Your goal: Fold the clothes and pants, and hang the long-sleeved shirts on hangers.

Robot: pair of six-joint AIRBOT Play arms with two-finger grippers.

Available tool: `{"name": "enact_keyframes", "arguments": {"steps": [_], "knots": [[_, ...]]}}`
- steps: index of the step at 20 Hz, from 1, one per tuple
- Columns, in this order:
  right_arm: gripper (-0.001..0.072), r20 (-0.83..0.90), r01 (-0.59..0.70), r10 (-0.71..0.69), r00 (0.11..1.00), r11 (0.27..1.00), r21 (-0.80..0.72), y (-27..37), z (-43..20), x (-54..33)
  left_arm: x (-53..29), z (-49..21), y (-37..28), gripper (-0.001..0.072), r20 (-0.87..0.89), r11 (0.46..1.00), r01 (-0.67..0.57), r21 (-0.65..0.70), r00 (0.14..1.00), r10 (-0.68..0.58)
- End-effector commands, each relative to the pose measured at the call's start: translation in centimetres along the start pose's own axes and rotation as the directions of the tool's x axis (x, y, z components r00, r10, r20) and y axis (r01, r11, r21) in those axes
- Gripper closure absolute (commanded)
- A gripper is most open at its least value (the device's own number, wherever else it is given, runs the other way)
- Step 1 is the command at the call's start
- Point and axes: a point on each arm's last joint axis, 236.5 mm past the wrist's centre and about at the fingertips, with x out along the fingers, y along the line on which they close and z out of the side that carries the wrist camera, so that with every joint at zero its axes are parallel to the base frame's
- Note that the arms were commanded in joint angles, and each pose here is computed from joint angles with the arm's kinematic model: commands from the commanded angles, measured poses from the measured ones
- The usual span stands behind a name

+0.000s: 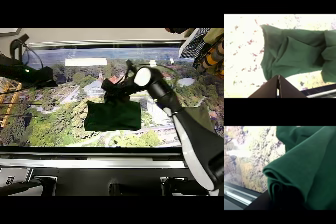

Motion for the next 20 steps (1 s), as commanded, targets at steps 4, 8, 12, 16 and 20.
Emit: {"name": "enact_keyframes", "arguments": {"steps": [4,8,12,16,20], "knots": [[0.0678,-0.054,0.018,-0.017,0.998,1.000,0.023,-0.6,-1.7,5.7,-0.9,0.1,1.0,0.0690,0.014,1.000,-0.012,-0.009,1.000,0.013],[0.0678,-0.046,0.024,-0.022,0.999,0.999,0.033,-1.4,-1.2,7.9,-0.9,0.1,1.0,0.0690,0.014,1.000,-0.012,-0.009,1.000,0.012],[0.0500,-0.057,0.035,-0.033,0.998,0.998,0.045,-2.1,-1.2,8.9,-0.9,0.1,0.9,0.0690,0.013,1.000,-0.009,-0.009,1.000,0.009],[0.0307,-0.121,-0.078,0.079,0.990,0.997,0.010,0.7,-2.9,8.2,-0.9,0.1,0.9,0.0690,0.013,1.000,-0.009,-0.009,1.000,0.009],[0.0228,-0.111,-0.125,0.121,0.986,0.992,-0.029,2.2,-2.3,4.5,-0.9,0.1,0.9,0.0690,0.013,1.000,-0.009,-0.012,1.000,0.009]]}}
